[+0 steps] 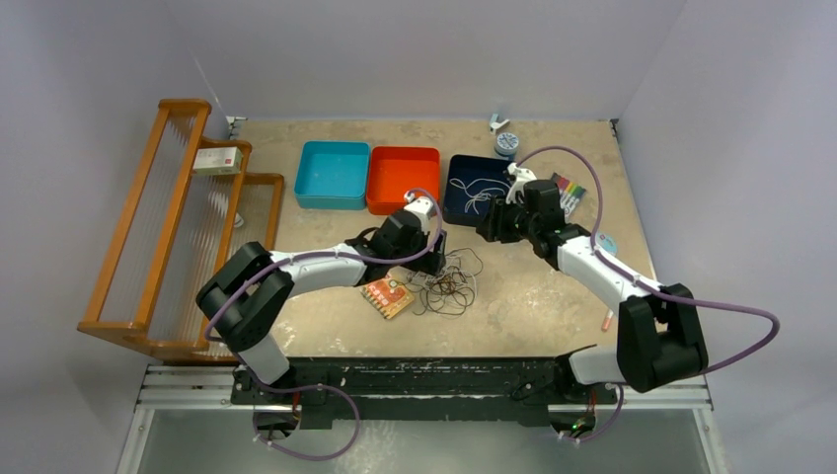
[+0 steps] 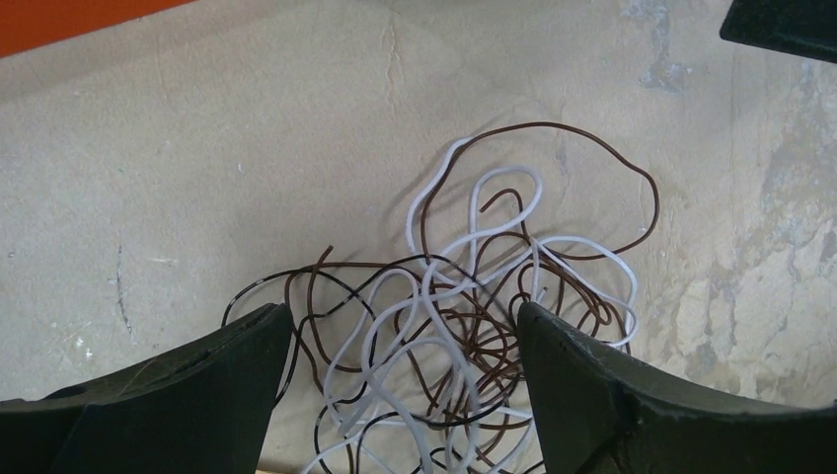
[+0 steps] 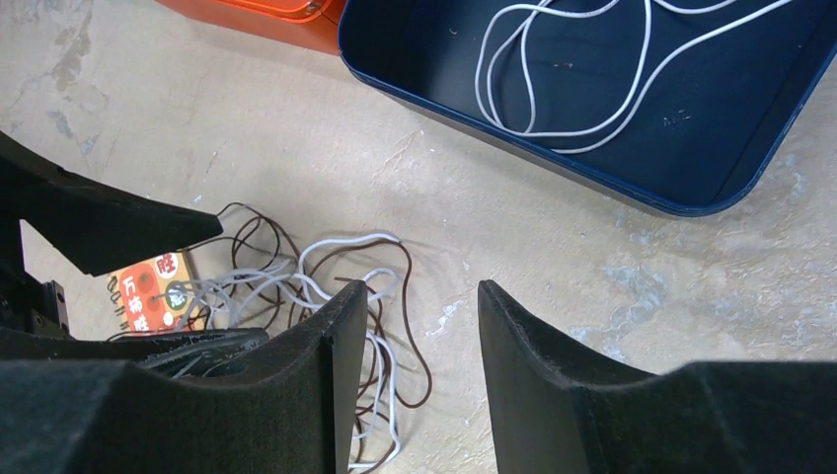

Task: Untangle the cables

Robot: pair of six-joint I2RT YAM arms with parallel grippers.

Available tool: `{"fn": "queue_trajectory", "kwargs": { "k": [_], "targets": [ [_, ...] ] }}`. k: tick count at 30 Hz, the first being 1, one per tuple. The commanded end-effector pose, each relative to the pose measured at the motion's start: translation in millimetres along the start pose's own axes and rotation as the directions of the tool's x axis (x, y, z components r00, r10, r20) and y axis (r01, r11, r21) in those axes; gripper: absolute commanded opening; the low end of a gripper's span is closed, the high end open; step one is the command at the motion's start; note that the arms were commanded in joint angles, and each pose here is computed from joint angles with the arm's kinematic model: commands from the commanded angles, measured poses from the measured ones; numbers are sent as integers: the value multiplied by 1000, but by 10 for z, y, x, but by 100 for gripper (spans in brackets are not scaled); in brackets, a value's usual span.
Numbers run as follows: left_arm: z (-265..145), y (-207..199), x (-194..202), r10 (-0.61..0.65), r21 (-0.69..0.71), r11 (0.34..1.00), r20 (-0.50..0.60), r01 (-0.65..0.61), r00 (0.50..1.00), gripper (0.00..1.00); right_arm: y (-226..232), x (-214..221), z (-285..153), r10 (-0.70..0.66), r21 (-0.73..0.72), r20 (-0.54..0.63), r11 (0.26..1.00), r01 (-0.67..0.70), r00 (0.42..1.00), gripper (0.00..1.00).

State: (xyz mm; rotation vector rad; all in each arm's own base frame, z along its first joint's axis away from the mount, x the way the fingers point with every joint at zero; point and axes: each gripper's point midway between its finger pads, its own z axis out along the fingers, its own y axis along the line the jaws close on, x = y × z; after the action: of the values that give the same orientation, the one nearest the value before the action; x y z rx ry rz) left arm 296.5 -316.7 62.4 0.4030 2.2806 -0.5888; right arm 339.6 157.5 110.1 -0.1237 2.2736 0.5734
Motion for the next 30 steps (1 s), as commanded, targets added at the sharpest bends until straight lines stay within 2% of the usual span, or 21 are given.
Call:
{"fn": "queue_trajectory", "kwargs": {
  "k": [1,3,7,11,21,24,30],
  "targets": [
    [-31,-225,-266,15,72,997,63,-19,998,85,53,-65,-23,5,-20,32,1000,-5,999,48],
    [2,-211,-244,21,65,998,52,-25,998,81,47,-61,-12,1,-21,28,1000,0,1000,48],
    [62,-142,-176,20,30,999,24,-21,1000,57,86,-60,-20,-21,-44,23,999,22,1000,48],
    [34,-59,-141,7,-11,1000,24,-7,1000,40,178,-95,-66,-55,-93,37,994,58,998,48],
    [-128,203,23,18,-106,994,24,-15,1000,6,573,-57,20,-140,-172,11,975,139,990,43],
    [-142,246,115,9,-109,994,20,-6,1000,1,676,-29,77,-166,-217,1,963,162,986,43],
    [-151,263,178,-5,-102,995,28,8,1000,0,903,75,257,-269,-327,-32,913,244,963,45]
  ]
}}
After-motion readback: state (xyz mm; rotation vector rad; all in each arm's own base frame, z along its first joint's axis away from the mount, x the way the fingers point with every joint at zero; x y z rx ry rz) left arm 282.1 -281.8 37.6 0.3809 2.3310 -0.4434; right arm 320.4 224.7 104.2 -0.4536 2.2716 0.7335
